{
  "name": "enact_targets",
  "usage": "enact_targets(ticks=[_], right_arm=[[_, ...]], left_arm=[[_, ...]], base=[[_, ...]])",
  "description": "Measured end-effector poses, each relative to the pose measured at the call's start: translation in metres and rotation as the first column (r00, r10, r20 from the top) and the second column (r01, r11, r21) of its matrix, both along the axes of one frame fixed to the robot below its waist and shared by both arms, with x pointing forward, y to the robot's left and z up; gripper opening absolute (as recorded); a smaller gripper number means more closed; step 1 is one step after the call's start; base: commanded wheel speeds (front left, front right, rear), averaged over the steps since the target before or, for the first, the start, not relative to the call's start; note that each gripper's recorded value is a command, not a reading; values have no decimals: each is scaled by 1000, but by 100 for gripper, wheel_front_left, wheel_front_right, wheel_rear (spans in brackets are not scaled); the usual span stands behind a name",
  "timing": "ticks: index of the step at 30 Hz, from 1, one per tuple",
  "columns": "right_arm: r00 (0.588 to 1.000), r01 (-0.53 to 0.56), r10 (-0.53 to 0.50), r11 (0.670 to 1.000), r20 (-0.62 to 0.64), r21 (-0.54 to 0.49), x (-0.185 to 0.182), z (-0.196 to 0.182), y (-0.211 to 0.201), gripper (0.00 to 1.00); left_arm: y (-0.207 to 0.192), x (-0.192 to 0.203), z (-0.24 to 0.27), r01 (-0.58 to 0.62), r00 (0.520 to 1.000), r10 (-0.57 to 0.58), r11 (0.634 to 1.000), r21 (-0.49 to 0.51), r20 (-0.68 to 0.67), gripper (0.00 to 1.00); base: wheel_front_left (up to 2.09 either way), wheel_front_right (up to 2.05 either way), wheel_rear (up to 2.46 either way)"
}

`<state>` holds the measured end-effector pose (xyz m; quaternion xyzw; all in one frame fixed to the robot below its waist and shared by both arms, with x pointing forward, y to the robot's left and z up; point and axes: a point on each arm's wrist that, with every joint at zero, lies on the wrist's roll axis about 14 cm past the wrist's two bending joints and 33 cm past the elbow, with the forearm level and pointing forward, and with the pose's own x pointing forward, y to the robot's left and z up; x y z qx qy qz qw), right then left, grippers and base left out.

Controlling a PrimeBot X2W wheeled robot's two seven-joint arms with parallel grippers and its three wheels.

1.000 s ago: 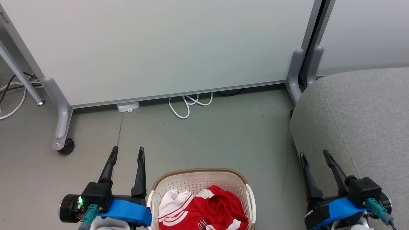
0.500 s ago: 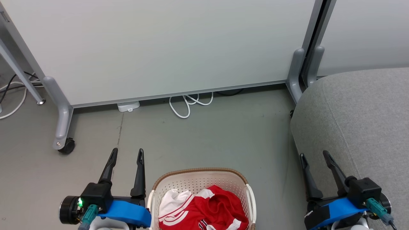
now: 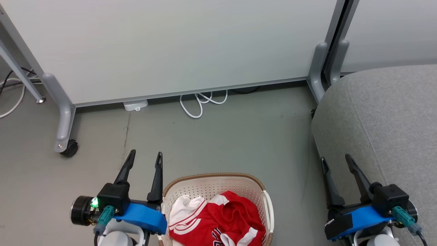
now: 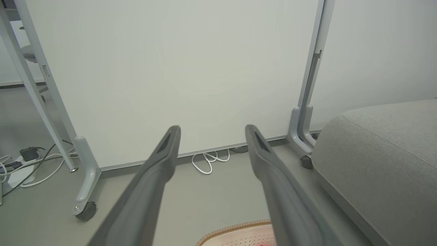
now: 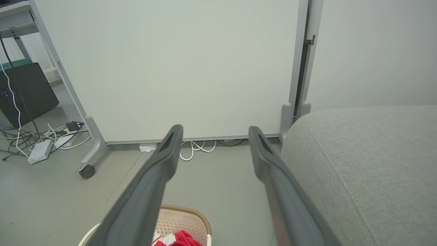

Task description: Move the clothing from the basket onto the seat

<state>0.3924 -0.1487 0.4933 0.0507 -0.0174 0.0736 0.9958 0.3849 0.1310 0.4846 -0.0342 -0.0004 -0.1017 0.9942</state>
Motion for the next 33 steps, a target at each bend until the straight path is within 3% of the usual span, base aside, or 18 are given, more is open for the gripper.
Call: enact_targets(ticks=[9,16,24,33], right_arm=[[1000,7,-7,1000,-23,6,19,-10,-2,100],[998,29,-29,1000,-48,1,39,-23,-10,100],[994,55,-55,998,-90,-3,62,-47,-21,100],[988,68,-70,998,-136,-16,85,-77,-29,100]], left_arm=[[-23,33,-27,119,991,-113,990,78,-78,100],[-50,57,-67,270,952,-243,953,137,-187,100],[-77,69,-129,444,864,-368,878,178,-343,100],[-91,60,-209,623,715,-449,757,197,-536,100]], base=[[0,0,0],[0,0,0],[0,0,0],[0,0,0]])
